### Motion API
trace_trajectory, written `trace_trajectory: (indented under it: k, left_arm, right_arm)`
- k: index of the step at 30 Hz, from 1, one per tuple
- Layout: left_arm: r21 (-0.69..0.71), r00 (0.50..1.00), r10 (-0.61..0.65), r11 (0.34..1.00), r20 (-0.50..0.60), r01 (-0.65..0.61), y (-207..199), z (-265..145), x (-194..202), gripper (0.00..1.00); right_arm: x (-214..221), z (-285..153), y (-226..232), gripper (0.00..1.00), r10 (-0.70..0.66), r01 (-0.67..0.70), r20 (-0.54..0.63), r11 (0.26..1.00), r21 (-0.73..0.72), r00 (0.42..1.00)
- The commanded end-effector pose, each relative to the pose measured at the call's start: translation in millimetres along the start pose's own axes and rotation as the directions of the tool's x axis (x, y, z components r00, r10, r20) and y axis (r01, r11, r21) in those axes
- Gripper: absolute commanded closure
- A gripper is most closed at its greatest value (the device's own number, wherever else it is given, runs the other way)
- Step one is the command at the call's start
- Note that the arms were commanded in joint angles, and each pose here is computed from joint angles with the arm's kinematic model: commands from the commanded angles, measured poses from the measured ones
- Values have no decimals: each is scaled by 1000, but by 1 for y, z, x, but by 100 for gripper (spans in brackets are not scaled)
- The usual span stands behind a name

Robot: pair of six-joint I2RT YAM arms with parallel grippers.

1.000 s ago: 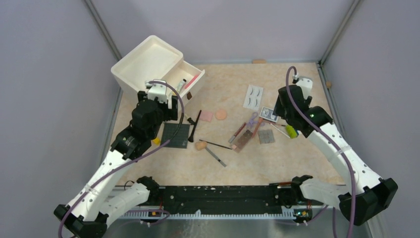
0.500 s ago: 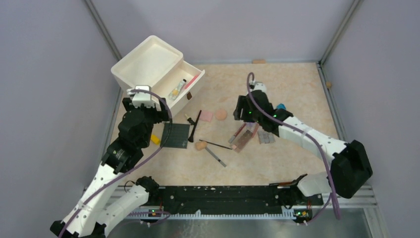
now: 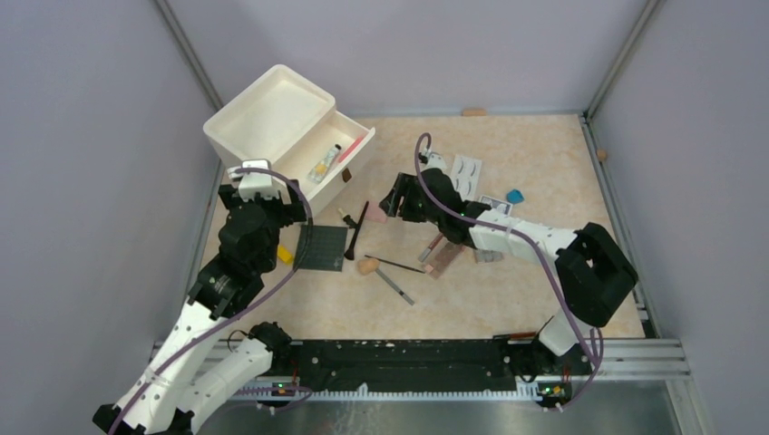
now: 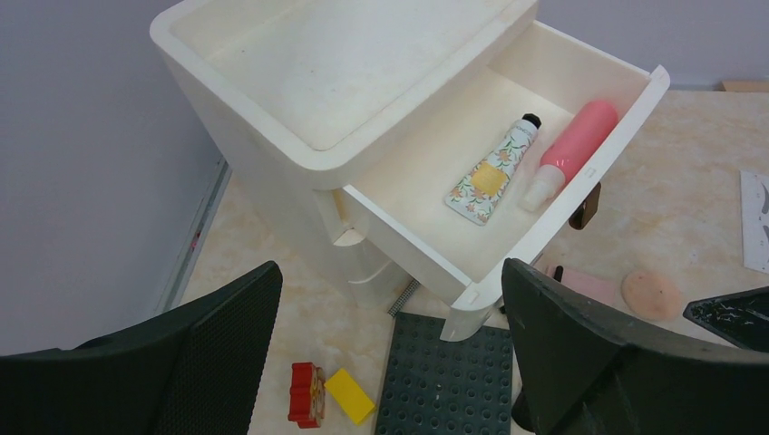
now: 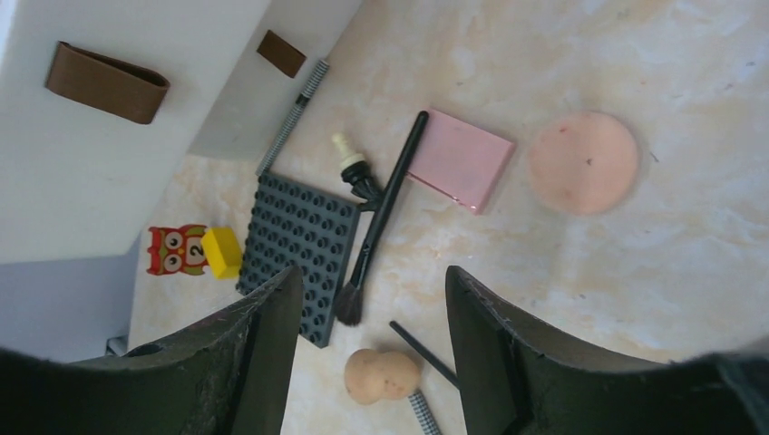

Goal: Organize the makeup
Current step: Close the drawer in the storage box.

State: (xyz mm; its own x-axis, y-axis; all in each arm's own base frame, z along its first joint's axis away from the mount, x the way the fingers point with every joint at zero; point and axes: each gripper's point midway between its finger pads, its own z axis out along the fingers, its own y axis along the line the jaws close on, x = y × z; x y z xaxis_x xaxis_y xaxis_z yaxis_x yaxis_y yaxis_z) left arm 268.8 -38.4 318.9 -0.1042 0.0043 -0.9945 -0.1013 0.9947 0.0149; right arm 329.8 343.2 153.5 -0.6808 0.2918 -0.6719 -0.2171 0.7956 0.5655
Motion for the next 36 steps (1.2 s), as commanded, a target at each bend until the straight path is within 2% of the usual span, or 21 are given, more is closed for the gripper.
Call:
trace_trajectory:
  k: [1,14,32,36]
  left_arm:
    - [-29,997,-53,998,56,55,5,1,-13,4]
    - [-40,998,-47,998,50,49,6,2,-11,4]
    - [-43,998,-41,998,49,43,6,3,-10,4]
    - [-36,998,-39,999,49,41,6,3,-10,4]
  right_arm:
    - [-26,2,52,42,89,-76,65,982,-174,994]
    - [-44,21,73,43,101,-78,105,976,-201,989]
    - [-46,48,98,44,104,-81,80,966,-247,991]
    - [-43,53,92,44,107,-88,76,972,-219,991]
